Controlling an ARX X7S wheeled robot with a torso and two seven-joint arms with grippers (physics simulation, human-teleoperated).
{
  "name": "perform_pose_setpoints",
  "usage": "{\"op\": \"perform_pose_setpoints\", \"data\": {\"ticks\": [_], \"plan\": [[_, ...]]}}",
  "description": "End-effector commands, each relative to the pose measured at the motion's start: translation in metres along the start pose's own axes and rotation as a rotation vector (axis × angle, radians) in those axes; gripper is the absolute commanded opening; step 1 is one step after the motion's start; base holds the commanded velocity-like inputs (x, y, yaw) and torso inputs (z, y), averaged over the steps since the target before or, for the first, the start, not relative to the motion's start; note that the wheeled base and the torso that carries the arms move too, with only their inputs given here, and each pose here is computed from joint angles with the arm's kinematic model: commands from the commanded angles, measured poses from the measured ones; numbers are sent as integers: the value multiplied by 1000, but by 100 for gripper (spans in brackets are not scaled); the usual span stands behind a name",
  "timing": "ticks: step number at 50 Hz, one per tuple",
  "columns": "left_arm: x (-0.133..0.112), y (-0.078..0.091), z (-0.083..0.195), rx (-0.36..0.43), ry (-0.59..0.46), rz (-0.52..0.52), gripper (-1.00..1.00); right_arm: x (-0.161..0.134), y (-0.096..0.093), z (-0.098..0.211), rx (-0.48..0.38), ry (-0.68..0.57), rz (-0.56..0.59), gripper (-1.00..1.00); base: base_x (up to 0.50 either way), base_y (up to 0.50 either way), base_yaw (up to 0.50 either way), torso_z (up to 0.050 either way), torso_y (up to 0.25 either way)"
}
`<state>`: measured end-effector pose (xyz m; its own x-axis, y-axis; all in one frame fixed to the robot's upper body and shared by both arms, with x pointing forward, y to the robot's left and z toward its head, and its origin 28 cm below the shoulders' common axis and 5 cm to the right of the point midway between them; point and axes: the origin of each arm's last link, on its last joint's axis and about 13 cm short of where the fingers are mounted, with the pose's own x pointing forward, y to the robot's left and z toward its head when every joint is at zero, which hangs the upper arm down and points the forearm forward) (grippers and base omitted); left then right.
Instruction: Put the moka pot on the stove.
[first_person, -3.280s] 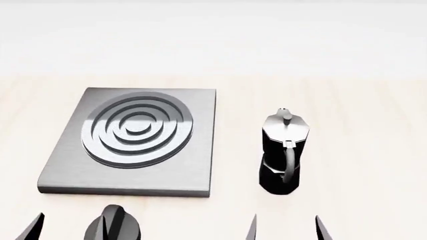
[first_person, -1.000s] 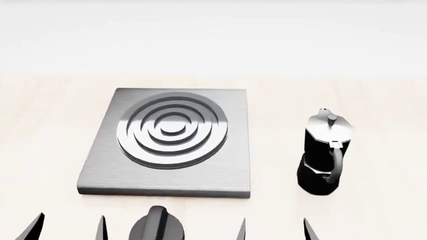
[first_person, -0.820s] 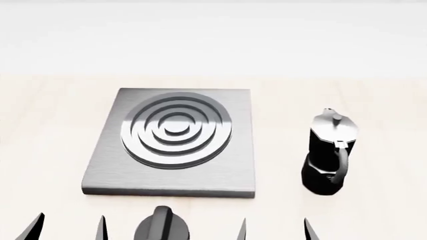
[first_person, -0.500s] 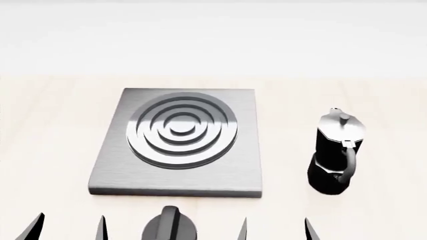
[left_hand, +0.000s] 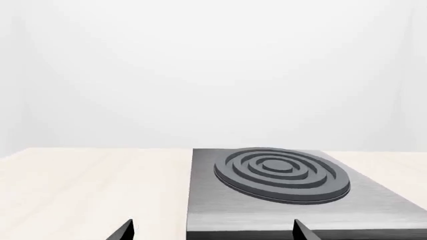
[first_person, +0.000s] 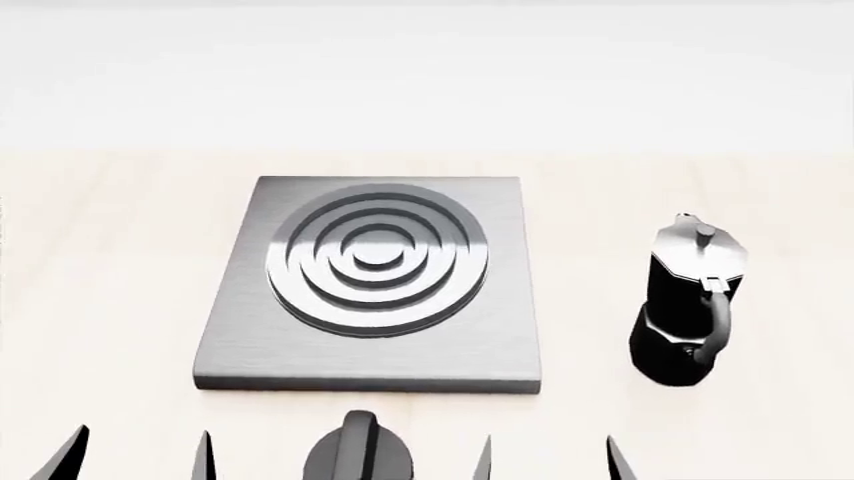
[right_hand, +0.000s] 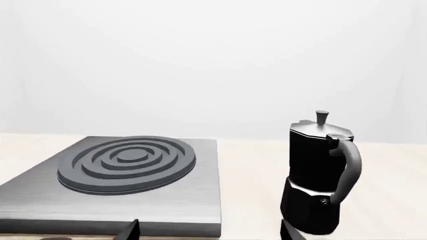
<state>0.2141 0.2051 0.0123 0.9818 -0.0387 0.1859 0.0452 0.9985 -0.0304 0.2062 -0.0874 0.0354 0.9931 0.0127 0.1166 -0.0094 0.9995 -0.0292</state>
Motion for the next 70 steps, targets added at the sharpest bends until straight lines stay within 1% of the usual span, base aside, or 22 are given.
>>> {"op": "perform_pose_setpoints", "data": {"ticks": [1, 30, 55, 70], "plan": [[0, 0, 0, -1, -1, 0, 100, 0, 1, 0, 2, 0, 3, 100, 77, 139, 0, 0, 0], [0, 0, 0, 0, -5, 3, 100, 0, 4, -3, 4, 6, 17, 100, 78, 141, 0, 0, 0], [0, 0, 0, 0, -4, 3, 100, 1, 3, -5, 6, 18, 5, 100, 78, 140, 0, 0, 0], [0, 0, 0, 6, 1, 6, 100, 1, 4, -7, 14, 20, 13, 100, 2, 14, 0, 0, 0]]}}
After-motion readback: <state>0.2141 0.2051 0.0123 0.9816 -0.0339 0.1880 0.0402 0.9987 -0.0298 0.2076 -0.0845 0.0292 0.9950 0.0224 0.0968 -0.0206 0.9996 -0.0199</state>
